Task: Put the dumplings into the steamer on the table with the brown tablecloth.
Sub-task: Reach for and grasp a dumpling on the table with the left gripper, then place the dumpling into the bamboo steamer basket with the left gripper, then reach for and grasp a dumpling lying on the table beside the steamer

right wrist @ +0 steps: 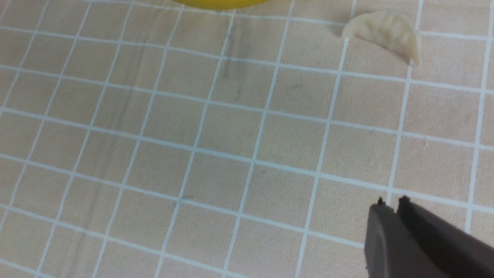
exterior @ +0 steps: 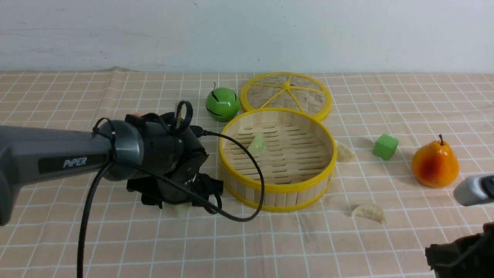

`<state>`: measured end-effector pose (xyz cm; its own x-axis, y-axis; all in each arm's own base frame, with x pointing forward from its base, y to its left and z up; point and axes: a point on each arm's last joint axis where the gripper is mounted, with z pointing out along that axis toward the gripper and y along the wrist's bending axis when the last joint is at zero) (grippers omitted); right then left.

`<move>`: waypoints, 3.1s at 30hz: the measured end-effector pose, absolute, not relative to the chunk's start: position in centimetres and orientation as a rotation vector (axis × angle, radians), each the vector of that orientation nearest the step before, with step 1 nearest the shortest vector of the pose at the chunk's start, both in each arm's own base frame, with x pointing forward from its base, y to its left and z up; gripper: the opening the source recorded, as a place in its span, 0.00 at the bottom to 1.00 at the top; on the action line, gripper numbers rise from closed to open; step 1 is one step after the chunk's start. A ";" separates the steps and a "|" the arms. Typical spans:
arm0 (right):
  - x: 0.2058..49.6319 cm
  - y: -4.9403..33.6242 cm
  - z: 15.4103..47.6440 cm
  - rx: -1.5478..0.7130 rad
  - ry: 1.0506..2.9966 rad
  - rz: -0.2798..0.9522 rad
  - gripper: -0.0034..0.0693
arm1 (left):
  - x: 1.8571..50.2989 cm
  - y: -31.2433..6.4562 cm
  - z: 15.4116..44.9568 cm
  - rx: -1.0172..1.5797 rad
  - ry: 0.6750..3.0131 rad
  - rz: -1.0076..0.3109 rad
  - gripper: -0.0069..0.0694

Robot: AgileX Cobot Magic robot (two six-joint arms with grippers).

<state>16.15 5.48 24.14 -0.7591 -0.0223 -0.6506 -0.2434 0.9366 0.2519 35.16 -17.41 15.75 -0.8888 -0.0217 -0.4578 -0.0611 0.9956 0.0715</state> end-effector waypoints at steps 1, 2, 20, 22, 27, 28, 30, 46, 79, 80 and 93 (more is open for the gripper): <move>16.2 5.5 24.1 -0.187 2.404 0.424 0.11 | 35.2 -17.4 15.8 -0.053 2.661 0.118 0.71; 16.2 5.5 24.1 -0.187 2.404 0.424 0.11 | 35.2 -17.4 15.7 -0.036 2.656 0.125 0.63; 16.2 5.5 24.2 -0.185 2.398 0.421 0.13 | 36.1 -20.8 28.8 0.140 2.415 -0.398 0.39; 16.2 5.4 24.2 -0.184 2.395 0.420 0.13 | 36.8 -22.2 28.0 0.189 2.392 -0.500 0.39; 16.2 5.4 24.2 -0.184 2.394 0.419 0.13 | 38.4 -23.8 22.1 0.207 2.501 -0.540 0.39; 16.2 5.4 24.2 -0.184 2.394 0.419 0.13 | 38.5 -23.9 21.0 0.213 2.527 -0.530 0.39; 16.2 5.4 24.2 -0.184 2.394 0.419 0.14 | 38.8 -24.0 19.7 0.224 2.546 -0.515 0.39; 16.3 5.7 25.2 -0.220 2.424 0.444 0.16 | 37.3 -23.1 29.5 0.328 2.452 -0.505 0.61; 46.2 10.6 17.5 -0.573 2.514 0.115 0.64 | 8.4 -3.2 27.8 0.327 2.204 -0.215 0.07; 46.3 10.6 17.0 -0.566 2.522 0.116 0.61 | 8.6 -3.4 28.0 0.325 2.150 -0.235 0.07; 47.0 10.5 20.5 -0.664 2.569 0.064 0.02 | 9.2 -4.0 27.5 0.332 2.022 -0.290 0.07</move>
<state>47.04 10.50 20.54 -0.7654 -0.4450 -0.4649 -0.4676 0.8809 -0.0734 9.21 -4.02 27.50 -0.4403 0.1085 -0.8913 0.3545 0.9330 -0.0616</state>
